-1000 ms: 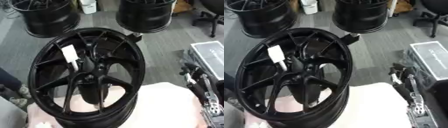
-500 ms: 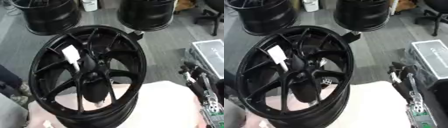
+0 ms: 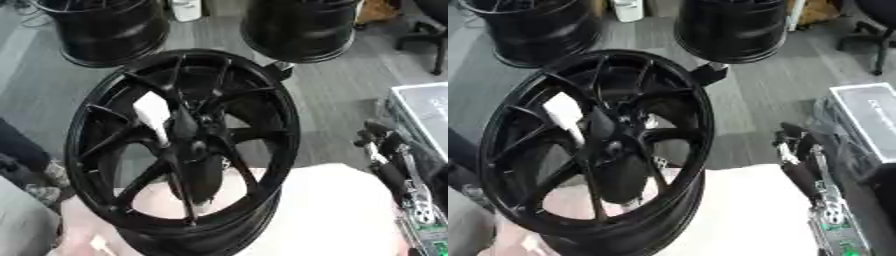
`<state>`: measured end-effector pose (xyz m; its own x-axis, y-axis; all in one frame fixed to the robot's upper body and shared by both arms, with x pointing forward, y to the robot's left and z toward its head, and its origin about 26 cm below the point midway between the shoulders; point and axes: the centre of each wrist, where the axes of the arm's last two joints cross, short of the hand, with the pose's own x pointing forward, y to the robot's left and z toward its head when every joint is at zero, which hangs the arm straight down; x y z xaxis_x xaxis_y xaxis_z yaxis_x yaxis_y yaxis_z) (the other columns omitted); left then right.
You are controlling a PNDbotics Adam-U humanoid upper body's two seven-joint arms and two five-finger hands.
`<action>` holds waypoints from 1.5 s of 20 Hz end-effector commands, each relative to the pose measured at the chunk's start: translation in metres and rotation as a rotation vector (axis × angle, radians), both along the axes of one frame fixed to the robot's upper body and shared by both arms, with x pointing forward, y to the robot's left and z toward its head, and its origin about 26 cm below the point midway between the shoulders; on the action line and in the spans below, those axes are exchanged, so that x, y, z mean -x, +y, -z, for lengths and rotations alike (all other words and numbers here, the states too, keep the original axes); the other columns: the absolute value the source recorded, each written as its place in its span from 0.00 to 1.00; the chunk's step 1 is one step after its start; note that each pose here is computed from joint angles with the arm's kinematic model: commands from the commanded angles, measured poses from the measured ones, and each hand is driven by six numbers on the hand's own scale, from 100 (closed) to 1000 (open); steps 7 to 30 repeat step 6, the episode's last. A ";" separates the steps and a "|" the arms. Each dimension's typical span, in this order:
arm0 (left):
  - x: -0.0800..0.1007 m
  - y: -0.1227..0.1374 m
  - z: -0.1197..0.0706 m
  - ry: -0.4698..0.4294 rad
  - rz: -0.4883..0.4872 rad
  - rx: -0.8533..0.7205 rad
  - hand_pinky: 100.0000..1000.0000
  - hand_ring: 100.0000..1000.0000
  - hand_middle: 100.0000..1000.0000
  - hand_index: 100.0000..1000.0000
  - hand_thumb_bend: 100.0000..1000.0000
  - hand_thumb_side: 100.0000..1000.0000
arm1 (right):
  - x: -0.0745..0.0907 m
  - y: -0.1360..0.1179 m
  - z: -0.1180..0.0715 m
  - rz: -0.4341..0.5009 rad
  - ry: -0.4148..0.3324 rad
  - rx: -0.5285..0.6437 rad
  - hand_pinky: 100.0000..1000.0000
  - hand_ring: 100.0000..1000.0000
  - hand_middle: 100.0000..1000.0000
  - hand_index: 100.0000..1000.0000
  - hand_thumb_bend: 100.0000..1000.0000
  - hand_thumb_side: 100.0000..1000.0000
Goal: Pull the pin out of the wheel hub.
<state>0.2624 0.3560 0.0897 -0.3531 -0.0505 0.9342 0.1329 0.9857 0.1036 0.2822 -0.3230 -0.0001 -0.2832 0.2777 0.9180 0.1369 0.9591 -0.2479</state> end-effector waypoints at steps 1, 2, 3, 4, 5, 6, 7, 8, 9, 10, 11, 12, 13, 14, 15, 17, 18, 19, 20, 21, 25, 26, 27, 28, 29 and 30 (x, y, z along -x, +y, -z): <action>0.002 -0.004 -0.009 0.014 -0.022 0.019 0.64 0.50 0.55 0.74 0.33 0.73 | -0.003 -0.002 -0.007 -0.003 -0.024 0.008 0.74 0.60 0.63 0.78 0.00 0.47; 0.002 -0.006 -0.011 0.015 -0.021 0.022 0.64 0.50 0.55 0.74 0.33 0.73 | -0.003 -0.001 -0.006 -0.003 -0.022 0.007 0.74 0.60 0.63 0.78 0.00 0.46; 0.001 -0.007 -0.012 0.013 -0.016 0.023 0.64 0.50 0.55 0.74 0.33 0.73 | -0.003 -0.001 -0.006 -0.003 -0.022 0.007 0.74 0.60 0.63 0.78 0.00 0.46; 0.000 -0.009 -0.014 0.013 -0.009 0.024 0.64 0.50 0.55 0.74 0.33 0.73 | -0.003 -0.001 -0.006 -0.003 -0.021 0.007 0.74 0.60 0.63 0.78 0.00 0.46; -0.001 -0.010 -0.015 0.013 -0.005 0.026 0.64 0.50 0.55 0.74 0.33 0.73 | -0.003 -0.001 -0.006 -0.003 -0.021 0.008 0.74 0.60 0.63 0.78 0.00 0.46; -0.001 -0.010 -0.016 0.012 -0.002 0.028 0.64 0.50 0.55 0.74 0.33 0.73 | -0.003 -0.001 -0.006 -0.005 -0.023 0.009 0.74 0.60 0.63 0.78 0.00 0.46; -0.001 -0.010 -0.016 0.012 -0.002 0.028 0.64 0.50 0.55 0.74 0.33 0.73 | -0.003 -0.001 -0.006 -0.005 -0.023 0.009 0.74 0.60 0.63 0.78 0.00 0.46; -0.001 -0.010 -0.016 0.012 -0.002 0.028 0.64 0.50 0.55 0.74 0.33 0.73 | -0.003 -0.001 -0.006 -0.005 -0.023 0.009 0.74 0.60 0.63 0.78 0.00 0.46; -0.001 -0.010 -0.016 0.012 -0.002 0.028 0.64 0.50 0.55 0.74 0.33 0.73 | -0.003 -0.001 -0.006 -0.005 -0.023 0.009 0.74 0.60 0.63 0.78 0.00 0.46; -0.001 -0.010 -0.016 0.012 -0.002 0.028 0.64 0.50 0.55 0.74 0.33 0.73 | -0.003 -0.001 -0.006 -0.005 -0.023 0.009 0.74 0.60 0.63 0.78 0.00 0.46; -0.001 -0.010 -0.016 0.012 -0.002 0.028 0.64 0.50 0.55 0.74 0.33 0.73 | -0.003 -0.001 -0.006 -0.005 -0.023 0.009 0.74 0.60 0.63 0.78 0.00 0.46; -0.001 -0.010 -0.016 0.012 -0.002 0.028 0.64 0.50 0.55 0.74 0.33 0.73 | -0.003 -0.001 -0.006 -0.005 -0.023 0.009 0.74 0.60 0.63 0.78 0.00 0.46; -0.001 -0.010 -0.016 0.012 -0.002 0.028 0.64 0.50 0.55 0.74 0.33 0.73 | -0.003 -0.001 -0.006 -0.005 -0.023 0.009 0.74 0.60 0.63 0.78 0.00 0.46; -0.001 -0.010 -0.016 0.012 -0.002 0.028 0.64 0.50 0.55 0.74 0.33 0.73 | -0.003 -0.001 -0.006 -0.005 -0.023 0.009 0.74 0.60 0.63 0.78 0.00 0.46; -0.001 -0.010 -0.016 0.012 -0.002 0.028 0.64 0.50 0.55 0.74 0.33 0.73 | -0.003 -0.001 -0.006 -0.005 -0.023 0.009 0.74 0.60 0.63 0.78 0.00 0.46; -0.001 -0.010 -0.016 0.012 -0.002 0.028 0.64 0.50 0.55 0.74 0.33 0.73 | -0.003 -0.001 -0.006 -0.005 -0.023 0.009 0.74 0.60 0.63 0.78 0.00 0.46; -0.001 -0.010 -0.016 0.012 -0.002 0.028 0.64 0.50 0.55 0.74 0.33 0.73 | -0.003 -0.001 -0.006 -0.005 -0.023 0.009 0.74 0.60 0.63 0.78 0.00 0.46; -0.001 -0.010 -0.016 0.012 -0.002 0.028 0.64 0.50 0.55 0.74 0.33 0.73 | -0.003 -0.001 -0.006 -0.005 -0.023 0.009 0.74 0.60 0.63 0.78 0.00 0.46; -0.001 -0.010 -0.016 0.012 -0.002 0.028 0.64 0.50 0.55 0.74 0.33 0.73 | -0.003 -0.001 -0.006 -0.005 -0.023 0.009 0.74 0.60 0.63 0.78 0.00 0.46; -0.001 -0.010 -0.016 0.012 -0.002 0.028 0.64 0.50 0.55 0.74 0.33 0.73 | -0.003 -0.001 -0.006 -0.005 -0.023 0.009 0.74 0.60 0.63 0.78 0.00 0.46; -0.001 -0.010 -0.016 0.012 -0.002 0.028 0.64 0.50 0.55 0.74 0.33 0.73 | -0.003 -0.001 -0.006 -0.005 -0.023 0.009 0.74 0.60 0.63 0.78 0.00 0.46; -0.001 -0.010 -0.016 0.012 -0.002 0.028 0.64 0.50 0.55 0.74 0.33 0.73 | -0.003 -0.001 -0.006 -0.005 -0.023 0.009 0.74 0.60 0.63 0.78 0.00 0.46; -0.001 -0.010 -0.016 0.012 -0.002 0.028 0.64 0.50 0.55 0.74 0.33 0.73 | -0.003 -0.001 -0.006 -0.005 -0.023 0.009 0.74 0.60 0.63 0.78 0.00 0.46; -0.001 -0.010 -0.016 0.012 -0.002 0.028 0.64 0.50 0.55 0.74 0.33 0.73 | -0.003 -0.001 -0.006 -0.005 -0.023 0.009 0.74 0.60 0.63 0.78 0.00 0.46; -0.001 -0.010 -0.016 0.012 -0.002 0.028 0.64 0.50 0.55 0.74 0.33 0.73 | -0.003 -0.001 -0.006 -0.005 -0.023 0.009 0.74 0.60 0.63 0.78 0.00 0.46; -0.001 -0.010 -0.016 0.012 -0.002 0.028 0.64 0.50 0.55 0.74 0.33 0.73 | -0.003 -0.001 -0.006 -0.005 -0.023 0.009 0.74 0.60 0.63 0.78 0.00 0.46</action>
